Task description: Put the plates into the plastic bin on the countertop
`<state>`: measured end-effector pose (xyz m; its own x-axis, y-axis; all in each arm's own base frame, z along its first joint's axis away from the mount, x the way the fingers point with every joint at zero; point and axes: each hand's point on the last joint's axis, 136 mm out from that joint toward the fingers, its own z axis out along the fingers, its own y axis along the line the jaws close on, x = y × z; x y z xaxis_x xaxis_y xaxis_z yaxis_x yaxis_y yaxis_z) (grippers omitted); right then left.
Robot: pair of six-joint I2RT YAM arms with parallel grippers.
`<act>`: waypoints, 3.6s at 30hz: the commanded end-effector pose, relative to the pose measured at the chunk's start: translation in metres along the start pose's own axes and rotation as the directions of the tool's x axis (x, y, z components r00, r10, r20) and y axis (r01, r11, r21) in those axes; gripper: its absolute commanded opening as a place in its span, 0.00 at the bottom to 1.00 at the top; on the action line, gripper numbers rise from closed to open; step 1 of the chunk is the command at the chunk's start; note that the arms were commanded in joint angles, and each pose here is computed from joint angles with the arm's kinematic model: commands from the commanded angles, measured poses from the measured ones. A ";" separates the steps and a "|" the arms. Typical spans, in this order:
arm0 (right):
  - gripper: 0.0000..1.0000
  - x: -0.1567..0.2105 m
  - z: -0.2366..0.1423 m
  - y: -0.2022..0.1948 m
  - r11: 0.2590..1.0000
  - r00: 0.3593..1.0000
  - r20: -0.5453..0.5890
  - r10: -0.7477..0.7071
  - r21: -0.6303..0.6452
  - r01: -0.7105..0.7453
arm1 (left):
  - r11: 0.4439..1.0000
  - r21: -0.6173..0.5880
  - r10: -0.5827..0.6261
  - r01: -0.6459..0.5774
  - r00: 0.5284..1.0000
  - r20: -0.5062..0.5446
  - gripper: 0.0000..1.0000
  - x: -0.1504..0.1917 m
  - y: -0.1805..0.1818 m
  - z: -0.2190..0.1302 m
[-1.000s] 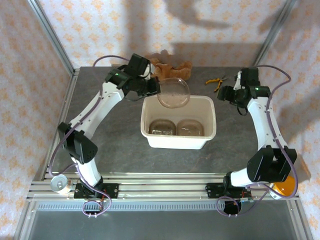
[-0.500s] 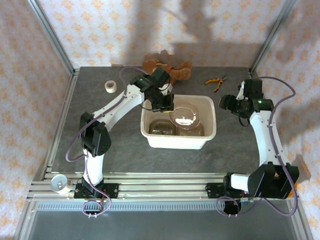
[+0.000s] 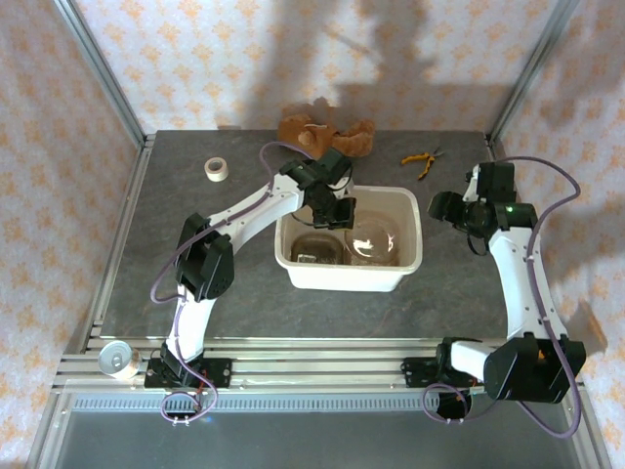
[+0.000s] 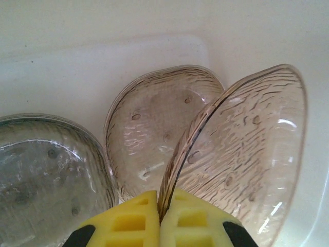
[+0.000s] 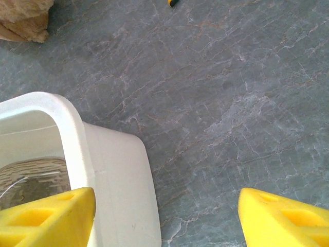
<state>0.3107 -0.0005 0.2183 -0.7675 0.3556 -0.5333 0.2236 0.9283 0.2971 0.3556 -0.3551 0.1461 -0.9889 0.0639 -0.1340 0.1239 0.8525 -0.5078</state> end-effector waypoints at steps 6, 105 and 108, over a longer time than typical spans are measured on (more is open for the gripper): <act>0.73 0.003 -0.007 -0.008 0.999 1.000 0.019 0.002 0.036 -0.003 | 0.998 -0.064 0.010 -0.012 0.999 -0.032 0.00 0.006 0.009 0.034; 0.74 0.030 0.044 -0.006 1.000 0.990 -0.141 0.007 -0.028 -0.011 | 0.997 -0.042 -0.067 0.067 0.998 -0.018 0.00 0.034 0.014 0.062; 0.74 0.031 0.046 -0.006 0.999 0.990 -0.143 0.010 -0.029 -0.014 | 0.996 -0.033 -0.079 0.078 0.997 -0.021 0.00 0.033 0.015 0.069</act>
<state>0.3173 0.0109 0.1696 -0.8359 0.3539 -0.4196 0.2195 0.9162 0.3354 0.3327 -0.3673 0.0843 -0.9961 0.0110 -0.0881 0.0518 0.8781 -0.4757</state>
